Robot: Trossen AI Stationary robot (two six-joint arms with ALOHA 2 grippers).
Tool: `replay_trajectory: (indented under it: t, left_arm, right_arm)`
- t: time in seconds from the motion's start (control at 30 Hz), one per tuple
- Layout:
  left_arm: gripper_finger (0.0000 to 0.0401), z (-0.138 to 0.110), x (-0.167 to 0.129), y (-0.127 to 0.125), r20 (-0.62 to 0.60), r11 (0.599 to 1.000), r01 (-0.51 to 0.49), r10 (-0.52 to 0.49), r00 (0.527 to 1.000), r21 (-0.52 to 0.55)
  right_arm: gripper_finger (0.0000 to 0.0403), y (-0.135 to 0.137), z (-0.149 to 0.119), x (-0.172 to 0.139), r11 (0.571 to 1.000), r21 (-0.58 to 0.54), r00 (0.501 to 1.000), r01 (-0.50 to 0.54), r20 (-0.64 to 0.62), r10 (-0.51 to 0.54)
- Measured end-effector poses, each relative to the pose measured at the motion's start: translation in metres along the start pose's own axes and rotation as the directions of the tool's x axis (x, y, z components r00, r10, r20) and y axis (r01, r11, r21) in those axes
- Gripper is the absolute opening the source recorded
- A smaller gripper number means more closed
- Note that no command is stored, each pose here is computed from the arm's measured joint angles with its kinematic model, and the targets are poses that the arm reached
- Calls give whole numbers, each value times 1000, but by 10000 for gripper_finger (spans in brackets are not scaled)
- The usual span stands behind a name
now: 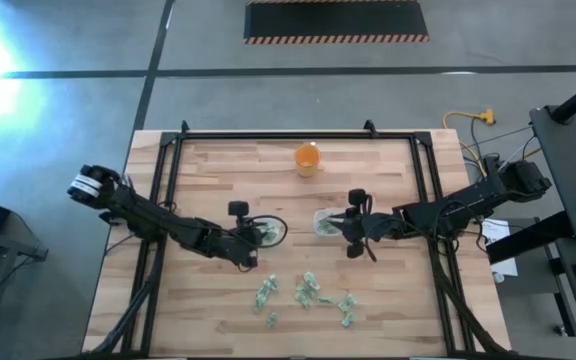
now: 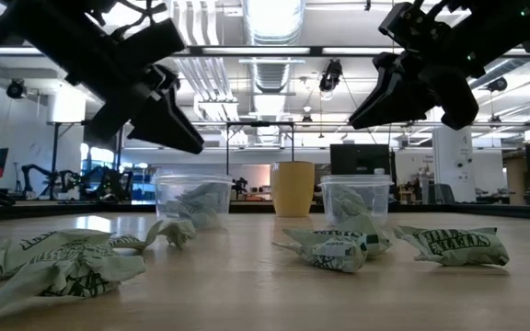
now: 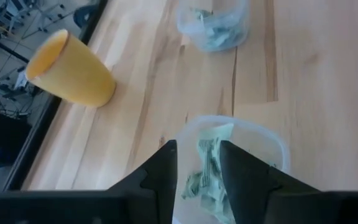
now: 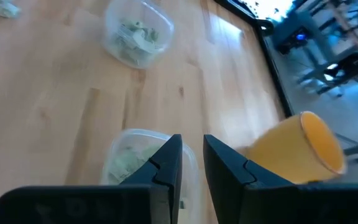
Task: Pick and place items into bin
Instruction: Put the green sweetener bag into the right transparent food container
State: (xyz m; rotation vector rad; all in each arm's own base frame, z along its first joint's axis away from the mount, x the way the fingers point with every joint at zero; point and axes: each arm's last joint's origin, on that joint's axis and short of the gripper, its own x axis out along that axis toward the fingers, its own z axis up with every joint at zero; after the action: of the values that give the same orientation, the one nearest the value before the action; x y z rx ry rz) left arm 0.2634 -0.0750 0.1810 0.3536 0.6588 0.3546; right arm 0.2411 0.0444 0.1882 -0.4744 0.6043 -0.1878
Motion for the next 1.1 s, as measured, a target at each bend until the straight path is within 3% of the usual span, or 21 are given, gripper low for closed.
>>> replay_trajectory:
  t: [0.1, 0.2, 0.33, 0.43, 0.7, 0.97, 1.1]
  left_arm:
    - [107, 7, -3, 3, 22, 1000, 0, -1, 1000, 10]
    - [107, 13, -7, 6, 45, 1000, -1, 0, 999, 18]
    - [107, 18, -10, 8, 63, 1000, -1, -1, 998, 24]
    - [107, 18, -10, 8, 63, 1000, -1, -1, 998, 25]
    - [107, 17, -10, 8, 62, 1000, 0, -2, 998, 26]
    - [107, 17, -10, 8, 61, 1000, 0, -1, 998, 25]
    - [107, 16, -10, 8, 59, 1000, 0, -1, 998, 26]
  right_arm:
    - [57, 2, 1, 0, 997, 13, 997, -75, 20, 75]
    - [57, 6, 2, -1, 973, 33, 972, -228, 66, 225]
    - [57, 12, 8, -4, 888, 63, 882, -456, 163, 442]
    - [57, 16, 14, -5, 831, 94, 823, -548, 240, 515]
    - [79, 44, 20, 8, 816, 20, 778, -577, 317, 542]
    - [121, 63, 11, 27, 776, 138, 779, -615, 259, 571]
    - [134, 80, 16, 36, 762, 112, 761, -638, 239, 603]
